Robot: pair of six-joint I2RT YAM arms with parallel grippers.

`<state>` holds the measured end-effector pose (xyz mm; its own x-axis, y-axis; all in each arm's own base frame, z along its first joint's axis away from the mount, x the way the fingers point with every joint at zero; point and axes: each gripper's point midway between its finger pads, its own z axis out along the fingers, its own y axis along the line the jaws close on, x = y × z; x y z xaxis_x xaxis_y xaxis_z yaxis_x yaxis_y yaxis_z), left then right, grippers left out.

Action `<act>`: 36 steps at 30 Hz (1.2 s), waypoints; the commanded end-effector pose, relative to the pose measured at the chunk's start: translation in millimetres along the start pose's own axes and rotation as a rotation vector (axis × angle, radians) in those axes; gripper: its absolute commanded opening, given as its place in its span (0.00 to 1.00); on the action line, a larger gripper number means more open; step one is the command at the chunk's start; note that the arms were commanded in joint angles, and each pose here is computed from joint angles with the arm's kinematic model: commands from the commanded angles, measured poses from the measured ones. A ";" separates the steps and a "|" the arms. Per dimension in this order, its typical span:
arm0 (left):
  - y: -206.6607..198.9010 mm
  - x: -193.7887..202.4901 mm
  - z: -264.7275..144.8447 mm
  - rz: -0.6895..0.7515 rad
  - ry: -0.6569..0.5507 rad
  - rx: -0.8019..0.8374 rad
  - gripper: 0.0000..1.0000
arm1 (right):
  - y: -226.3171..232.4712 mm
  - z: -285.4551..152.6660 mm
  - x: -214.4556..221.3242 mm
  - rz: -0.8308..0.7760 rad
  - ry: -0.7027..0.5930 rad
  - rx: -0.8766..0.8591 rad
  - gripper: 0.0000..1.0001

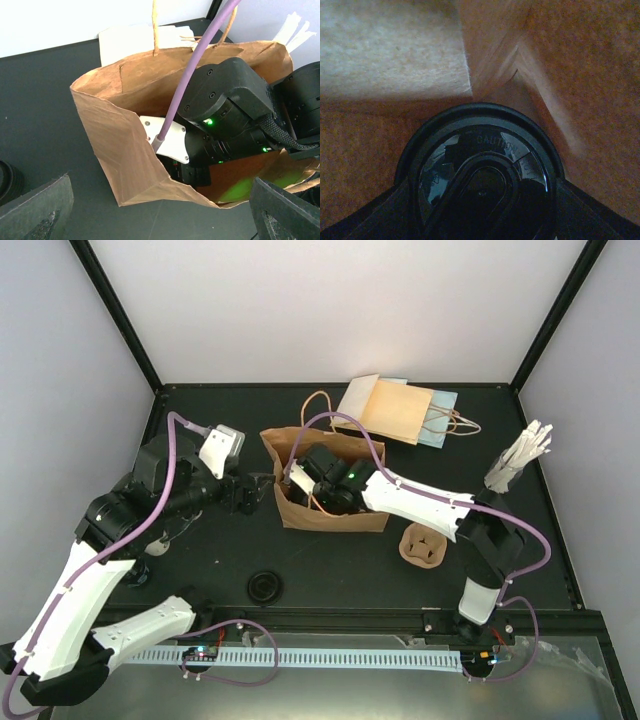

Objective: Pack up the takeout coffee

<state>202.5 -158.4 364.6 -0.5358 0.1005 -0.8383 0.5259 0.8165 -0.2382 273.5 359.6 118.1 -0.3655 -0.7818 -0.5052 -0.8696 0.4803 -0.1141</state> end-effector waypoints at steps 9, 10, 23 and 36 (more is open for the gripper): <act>-4.2 2.0 1.4 -0.022 0.005 0.031 0.99 | -6.1 42.1 107.7 -0.037 0.365 0.046 0.33; -4.2 2.2 1.7 -0.022 0.005 0.031 0.99 | -4.8 38.2 101.0 -0.030 0.337 0.033 0.33; -4.3 6.5 0.4 -0.023 0.007 0.036 0.99 | -2.1 22.4 78.6 -0.006 0.248 -0.002 0.35; -2.3 12.2 -1.1 -0.019 0.015 0.029 0.99 | -5.8 1.8 53.0 0.004 0.165 0.004 0.38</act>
<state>195.8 -160.0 354.1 -0.5556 0.1051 -0.8248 0.5368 0.8029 -0.2593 277.7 358.9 126.5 -0.3578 -0.7526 -0.5527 -0.8637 0.4918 -0.1104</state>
